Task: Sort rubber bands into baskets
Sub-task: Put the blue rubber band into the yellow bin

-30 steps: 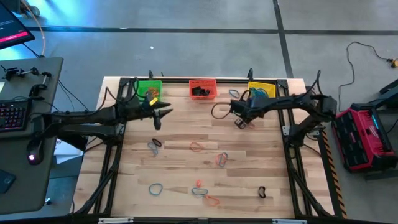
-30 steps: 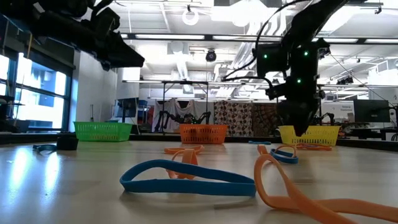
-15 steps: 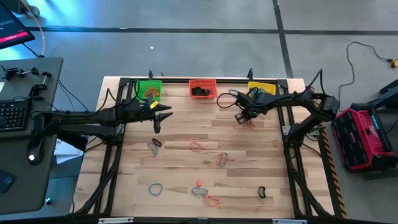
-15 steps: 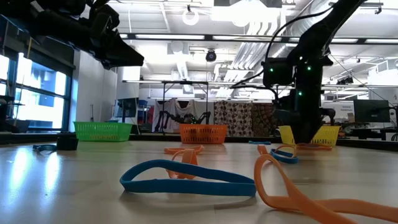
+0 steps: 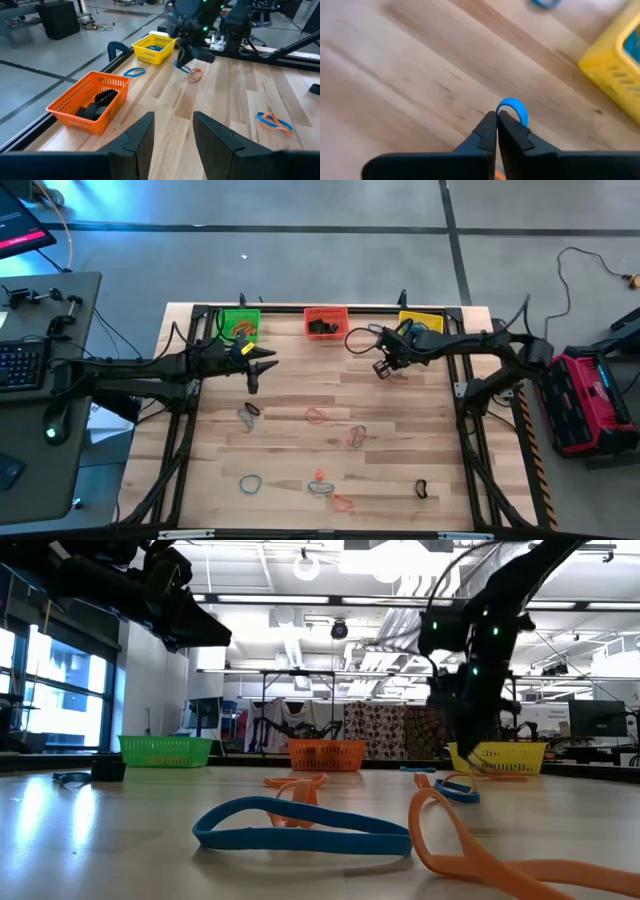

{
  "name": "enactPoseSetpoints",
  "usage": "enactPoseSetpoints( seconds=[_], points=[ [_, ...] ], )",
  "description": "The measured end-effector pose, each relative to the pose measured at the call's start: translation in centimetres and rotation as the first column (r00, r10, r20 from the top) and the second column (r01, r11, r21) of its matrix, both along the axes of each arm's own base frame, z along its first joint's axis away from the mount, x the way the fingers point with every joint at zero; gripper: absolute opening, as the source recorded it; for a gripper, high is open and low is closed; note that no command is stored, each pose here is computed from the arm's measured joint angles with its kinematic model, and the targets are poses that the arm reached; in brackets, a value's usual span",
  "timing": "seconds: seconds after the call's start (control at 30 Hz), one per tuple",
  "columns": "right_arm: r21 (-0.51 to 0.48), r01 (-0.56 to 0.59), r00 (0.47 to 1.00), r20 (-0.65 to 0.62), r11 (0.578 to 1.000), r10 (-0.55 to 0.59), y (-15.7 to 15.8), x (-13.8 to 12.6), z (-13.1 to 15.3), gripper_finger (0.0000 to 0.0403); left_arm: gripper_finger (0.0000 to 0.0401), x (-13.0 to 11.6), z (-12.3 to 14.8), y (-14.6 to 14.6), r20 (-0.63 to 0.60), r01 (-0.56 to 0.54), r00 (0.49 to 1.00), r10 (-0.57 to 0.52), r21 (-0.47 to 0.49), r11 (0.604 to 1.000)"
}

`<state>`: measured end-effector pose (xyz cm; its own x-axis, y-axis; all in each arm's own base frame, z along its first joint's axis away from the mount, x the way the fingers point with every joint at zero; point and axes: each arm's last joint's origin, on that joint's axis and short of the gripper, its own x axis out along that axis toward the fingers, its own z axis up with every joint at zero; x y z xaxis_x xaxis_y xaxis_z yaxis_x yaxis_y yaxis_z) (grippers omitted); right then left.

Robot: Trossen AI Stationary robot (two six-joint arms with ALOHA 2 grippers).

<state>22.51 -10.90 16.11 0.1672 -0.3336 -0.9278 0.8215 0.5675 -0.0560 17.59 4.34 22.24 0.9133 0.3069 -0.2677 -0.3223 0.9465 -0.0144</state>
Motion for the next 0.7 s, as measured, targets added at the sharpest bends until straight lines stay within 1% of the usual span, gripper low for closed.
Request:
enactPoseSetpoints(
  seconds=[0.17,0.27,0.33,0.4,0.5,0.63,0.7],
  points=[
    [-0.115,-0.044,0.996,0.075,0.992,0.053,1.4,0.9,2.7,0.0003,0.0129,0.0,0.0,0.0,0.000,0.001,1.000,-0.001,0.000,1.000],
    [-0.192,-0.059,0.993,0.086,0.980,0.077,2.1,1.0,3.9,0.0001,0.0129,0.0,0.0,-0.1,0.000,0.003,1.000,-0.003,0.000,1.000],
    [-0.248,-0.049,0.992,0.097,0.967,0.075,2.3,0.9,4.6,0.0001,0.0129,0.1,0.0,-0.2,0.000,0.014,1.000,-0.014,0.000,1.000],
    [-0.292,-0.021,0.993,0.101,0.956,0.053,2.3,0.7,5.1,0.0001,0.0129,0.1,0.0,-0.5,0.006,0.047,0.999,-0.047,-0.004,0.999],
    [-0.326,0.044,0.994,0.112,0.944,-0.008,1.6,0.2,5.4,0.0000,0.0129,0.3,0.2,-1.0,0.021,0.112,0.994,-0.111,-0.011,0.994],
    [-0.364,0.139,0.989,0.095,0.921,-0.112,-0.4,-0.7,5.5,0.0000,0.0129,0.4,0.2,-1.6,0.021,0.141,0.990,-0.141,-0.012,0.990],
    [-0.384,0.195,0.981,0.088,0.903,-0.174,-1.6,-1.4,5.5,0.0000,0.0129,0.5,0.1,-1.8,0.019,0.152,0.988,-0.152,-0.013,0.988]
  ],
)
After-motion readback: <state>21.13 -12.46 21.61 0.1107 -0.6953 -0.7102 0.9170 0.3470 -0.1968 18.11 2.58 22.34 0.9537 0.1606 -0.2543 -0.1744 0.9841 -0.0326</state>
